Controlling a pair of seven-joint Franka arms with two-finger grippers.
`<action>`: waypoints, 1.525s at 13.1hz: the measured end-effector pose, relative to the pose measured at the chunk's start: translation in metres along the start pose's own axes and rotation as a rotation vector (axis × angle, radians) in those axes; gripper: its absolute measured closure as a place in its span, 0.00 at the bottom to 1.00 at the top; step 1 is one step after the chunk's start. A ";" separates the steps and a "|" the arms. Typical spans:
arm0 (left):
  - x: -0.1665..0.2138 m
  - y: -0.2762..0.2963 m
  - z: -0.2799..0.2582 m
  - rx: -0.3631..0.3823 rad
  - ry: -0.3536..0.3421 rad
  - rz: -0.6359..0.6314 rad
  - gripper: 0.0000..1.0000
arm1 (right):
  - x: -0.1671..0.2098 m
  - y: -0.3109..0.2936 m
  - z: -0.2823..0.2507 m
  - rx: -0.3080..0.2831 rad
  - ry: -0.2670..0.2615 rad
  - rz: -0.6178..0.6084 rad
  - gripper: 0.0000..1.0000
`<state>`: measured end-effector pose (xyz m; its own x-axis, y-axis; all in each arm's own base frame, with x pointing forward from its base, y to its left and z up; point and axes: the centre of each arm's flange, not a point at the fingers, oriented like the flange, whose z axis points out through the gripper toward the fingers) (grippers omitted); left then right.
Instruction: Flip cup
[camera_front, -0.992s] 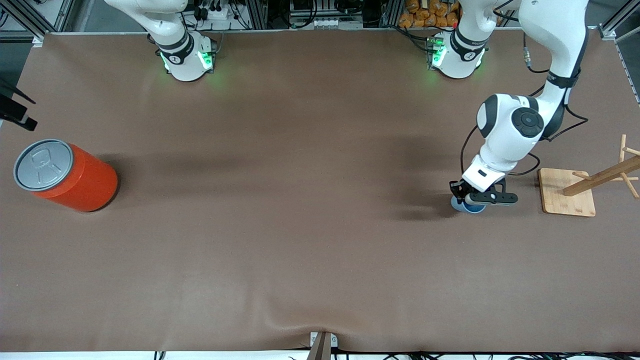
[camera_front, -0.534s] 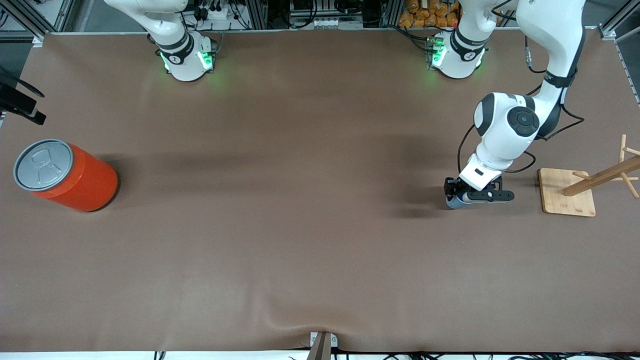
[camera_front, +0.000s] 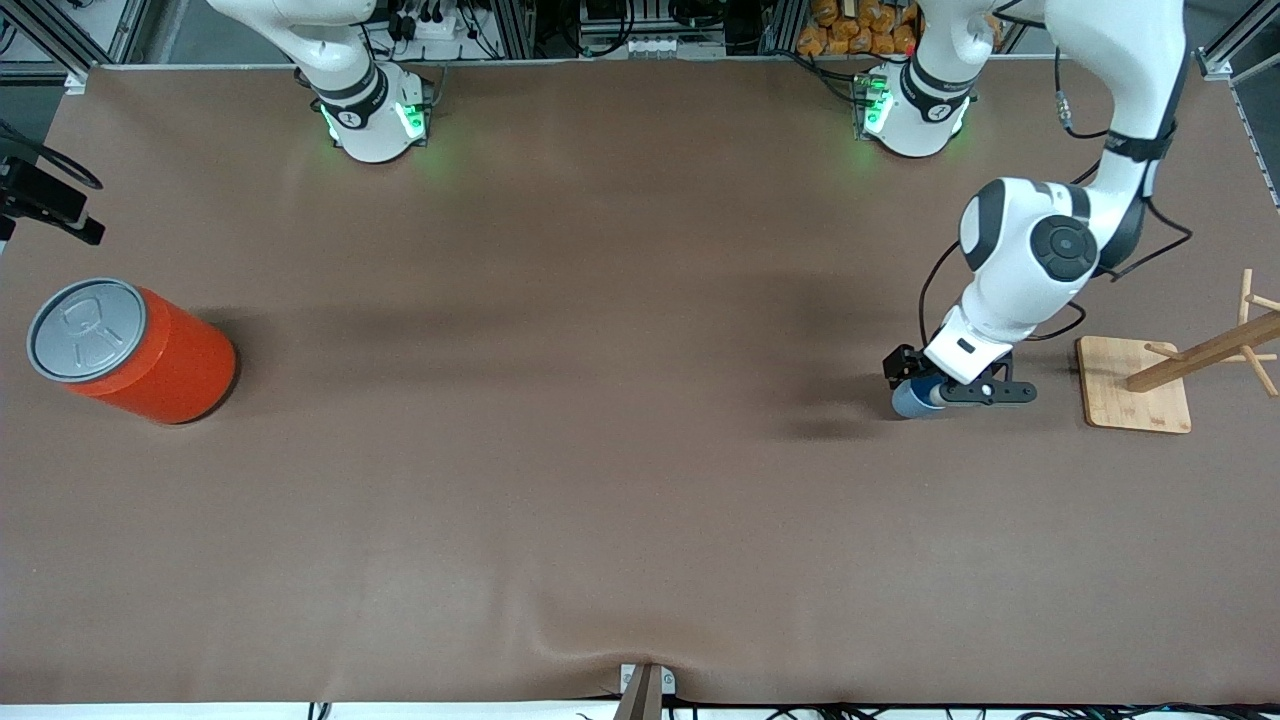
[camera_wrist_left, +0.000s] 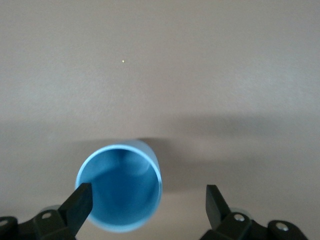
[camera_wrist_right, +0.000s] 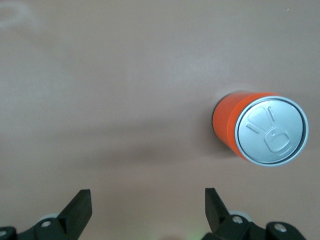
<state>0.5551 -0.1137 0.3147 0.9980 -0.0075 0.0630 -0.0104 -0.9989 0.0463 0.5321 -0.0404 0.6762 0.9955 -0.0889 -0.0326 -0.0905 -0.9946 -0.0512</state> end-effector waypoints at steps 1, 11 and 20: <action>0.005 0.002 -0.020 0.002 -0.030 0.001 0.00 | -0.002 0.000 0.001 -0.002 -0.014 0.001 0.00; 0.062 -0.027 -0.119 0.003 -0.025 -0.032 0.00 | -0.003 -0.003 0.003 -0.012 -0.027 -0.007 0.00; 0.066 -0.051 -0.200 -0.007 -0.077 -0.029 0.00 | -0.003 -0.011 0.003 -0.013 -0.030 -0.022 0.00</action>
<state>0.6090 -0.0538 0.5163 0.9997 0.0178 -0.0153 0.0186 -0.9984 0.0542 0.5296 -0.0294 0.6738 0.9959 -0.0660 -0.0612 -0.0685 -0.9969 -0.0396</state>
